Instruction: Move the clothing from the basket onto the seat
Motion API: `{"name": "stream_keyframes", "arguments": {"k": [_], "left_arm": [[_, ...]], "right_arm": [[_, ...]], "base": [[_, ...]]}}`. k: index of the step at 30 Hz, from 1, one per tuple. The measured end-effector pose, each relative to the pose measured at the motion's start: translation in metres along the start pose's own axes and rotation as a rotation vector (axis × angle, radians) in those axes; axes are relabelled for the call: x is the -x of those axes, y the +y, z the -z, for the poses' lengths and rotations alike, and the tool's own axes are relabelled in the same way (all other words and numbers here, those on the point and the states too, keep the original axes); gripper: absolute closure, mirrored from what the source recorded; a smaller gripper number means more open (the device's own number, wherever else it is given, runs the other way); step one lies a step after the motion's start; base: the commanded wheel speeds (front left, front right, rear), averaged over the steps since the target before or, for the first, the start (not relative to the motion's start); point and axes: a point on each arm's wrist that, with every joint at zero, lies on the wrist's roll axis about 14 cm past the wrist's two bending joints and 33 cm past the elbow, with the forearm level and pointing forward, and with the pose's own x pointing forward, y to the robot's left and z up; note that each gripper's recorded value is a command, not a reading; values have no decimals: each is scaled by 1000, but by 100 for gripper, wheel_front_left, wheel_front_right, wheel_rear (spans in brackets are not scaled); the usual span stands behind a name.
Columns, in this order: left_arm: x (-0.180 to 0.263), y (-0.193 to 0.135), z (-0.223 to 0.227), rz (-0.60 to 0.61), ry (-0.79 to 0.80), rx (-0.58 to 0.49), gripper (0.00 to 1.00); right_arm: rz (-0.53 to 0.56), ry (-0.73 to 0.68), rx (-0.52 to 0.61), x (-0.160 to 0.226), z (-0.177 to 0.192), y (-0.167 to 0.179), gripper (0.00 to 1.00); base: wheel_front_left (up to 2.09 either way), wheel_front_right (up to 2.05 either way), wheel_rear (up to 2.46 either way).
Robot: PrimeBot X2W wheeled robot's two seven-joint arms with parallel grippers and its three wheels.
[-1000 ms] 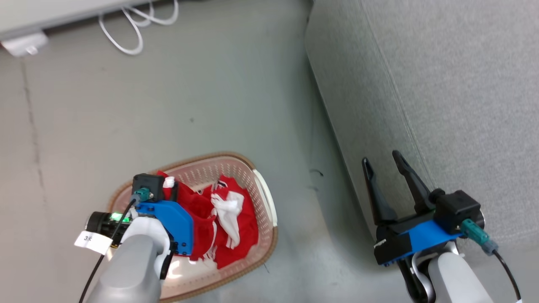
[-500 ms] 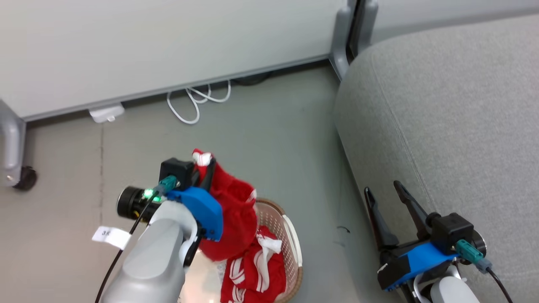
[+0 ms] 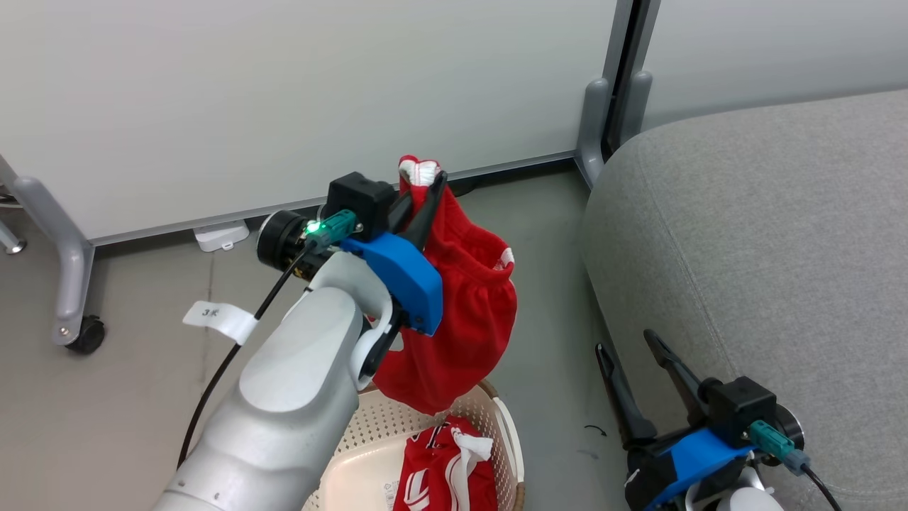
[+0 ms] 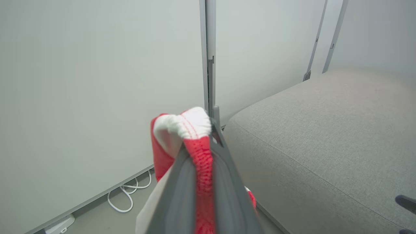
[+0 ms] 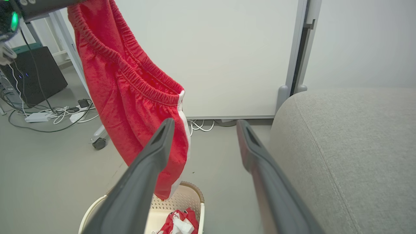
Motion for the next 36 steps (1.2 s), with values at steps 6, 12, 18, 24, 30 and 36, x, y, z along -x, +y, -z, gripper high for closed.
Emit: {"name": "stream_keyframes", "arguments": {"k": [6, 12, 18, 24, 30, 36], "left_arm": [[-7, -18, -35, 44, -61, -25, 100], [-6, -27, -46, 55, -81, -29, 100], [-6, -30, -42, 60, -75, -21, 100], [-8, -32, -39, 67, -67, -21, 100], [-7, -34, -32, 72, -52, -21, 100], [-4, -36, -28, 75, -38, -25, 100]], "right_arm": [[-26, 3, -5, 2, -2, 9, 0], [-47, -1, -8, 2, -5, 17, 0], [-84, 13, -6, -1, -3, 29, 0], [-164, 26, 22, -20, -12, 51, 0], [-203, 23, 55, -37, -25, 60, 0], [-219, 35, 99, -50, -33, 64, 0]], "base": [[0, 0, 0], [0, 0, 0], [0, 0, 0], [0, 0, 0], [0, 0, 0], [0, 0, 0]]}}
